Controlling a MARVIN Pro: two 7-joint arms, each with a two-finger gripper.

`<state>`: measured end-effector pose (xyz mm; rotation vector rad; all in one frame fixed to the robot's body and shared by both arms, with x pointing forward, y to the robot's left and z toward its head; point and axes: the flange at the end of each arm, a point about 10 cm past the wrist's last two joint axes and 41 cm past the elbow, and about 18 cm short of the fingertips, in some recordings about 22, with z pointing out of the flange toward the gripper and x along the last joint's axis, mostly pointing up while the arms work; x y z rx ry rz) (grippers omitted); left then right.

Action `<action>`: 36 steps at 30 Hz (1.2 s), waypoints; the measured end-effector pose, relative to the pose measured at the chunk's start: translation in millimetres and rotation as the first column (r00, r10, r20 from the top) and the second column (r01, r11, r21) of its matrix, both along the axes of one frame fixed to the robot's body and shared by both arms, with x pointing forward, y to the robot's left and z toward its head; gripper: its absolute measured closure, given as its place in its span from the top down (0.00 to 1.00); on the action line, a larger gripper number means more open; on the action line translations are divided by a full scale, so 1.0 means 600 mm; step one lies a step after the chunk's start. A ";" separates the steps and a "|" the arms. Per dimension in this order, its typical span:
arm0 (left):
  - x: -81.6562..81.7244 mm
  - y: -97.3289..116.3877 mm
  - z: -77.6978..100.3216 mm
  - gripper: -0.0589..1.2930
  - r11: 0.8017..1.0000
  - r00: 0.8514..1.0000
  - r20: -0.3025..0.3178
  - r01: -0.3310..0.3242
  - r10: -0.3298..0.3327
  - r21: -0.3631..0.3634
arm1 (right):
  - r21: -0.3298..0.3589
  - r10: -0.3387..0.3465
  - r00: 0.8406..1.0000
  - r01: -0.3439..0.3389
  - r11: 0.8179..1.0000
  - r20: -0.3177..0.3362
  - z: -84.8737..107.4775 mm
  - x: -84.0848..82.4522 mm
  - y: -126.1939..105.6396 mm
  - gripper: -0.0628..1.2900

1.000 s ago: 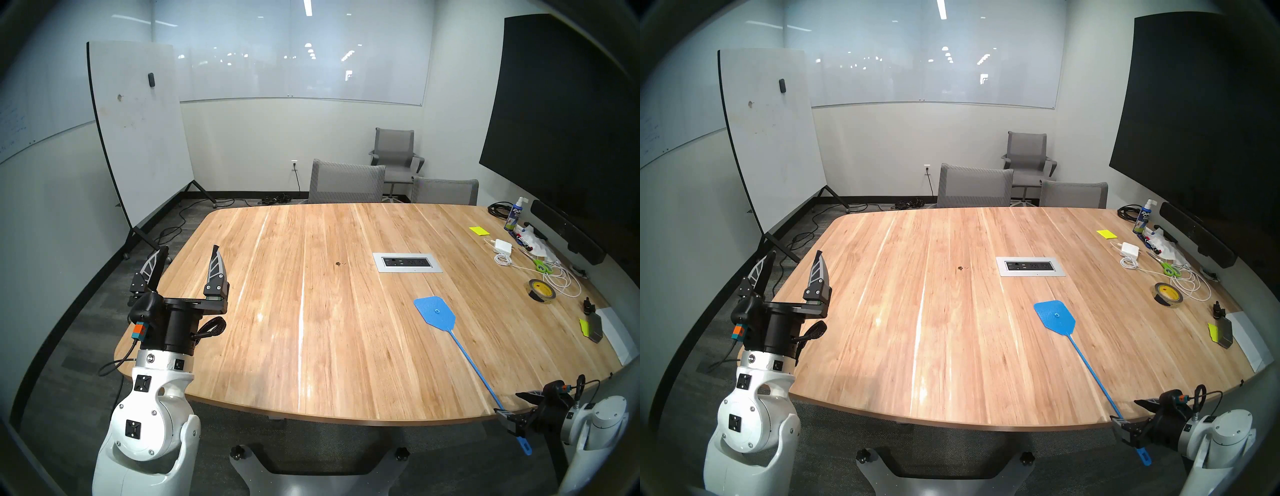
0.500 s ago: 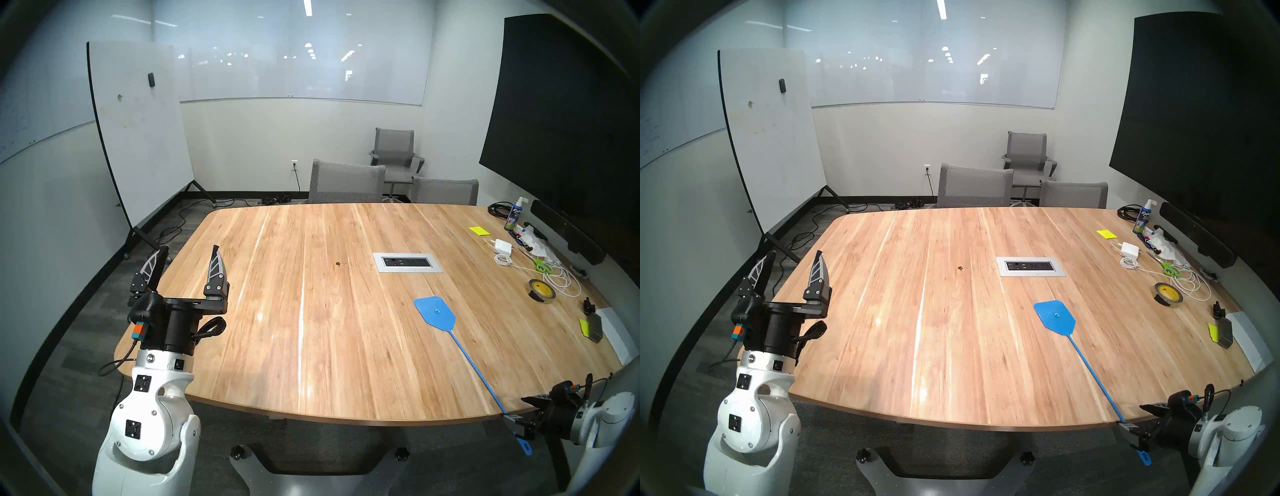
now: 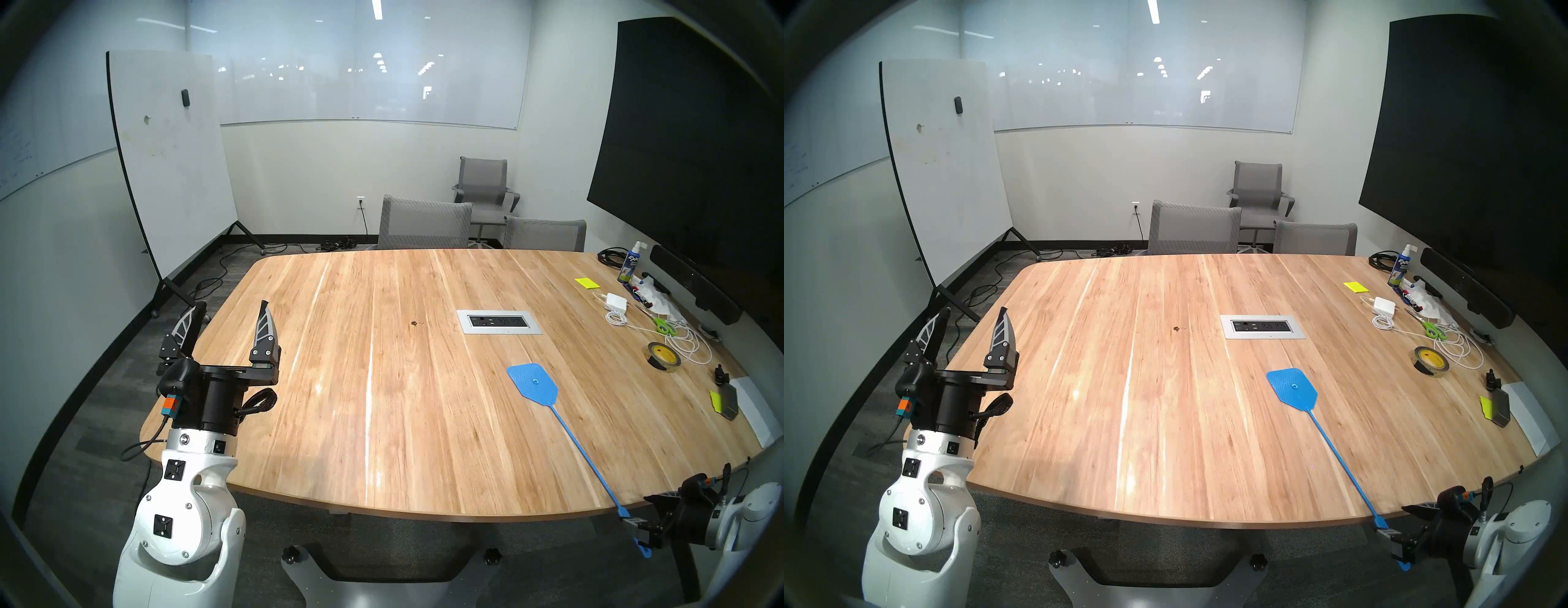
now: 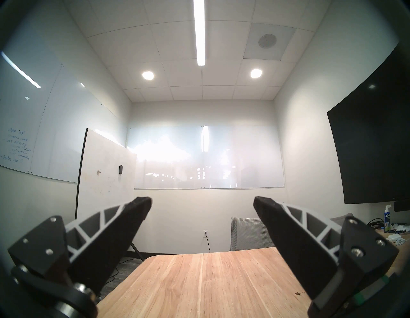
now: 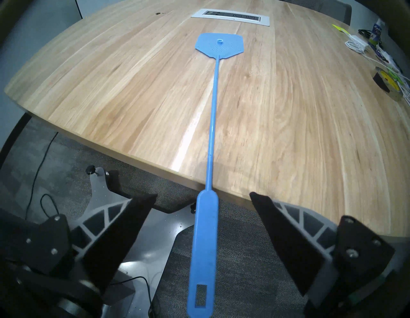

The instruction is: Swat a bug on table

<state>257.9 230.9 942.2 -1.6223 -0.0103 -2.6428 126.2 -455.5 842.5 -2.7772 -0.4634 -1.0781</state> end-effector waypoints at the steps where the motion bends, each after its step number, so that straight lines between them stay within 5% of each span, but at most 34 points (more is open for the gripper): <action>1: 0.000 0.000 0.000 0.97 1.000 1.000 0.000 0.000 0.000 0.000 | 0.000 0.000 1.000 0.000 1.000 -0.001 0.000 -0.001 0.000 0.93; 36: 0.000 0.000 0.000 0.97 1.000 1.000 0.000 0.000 0.000 0.000 | -0.009 -0.030 0.996 0.030 1.000 -0.085 -0.040 -0.017 -0.017 0.93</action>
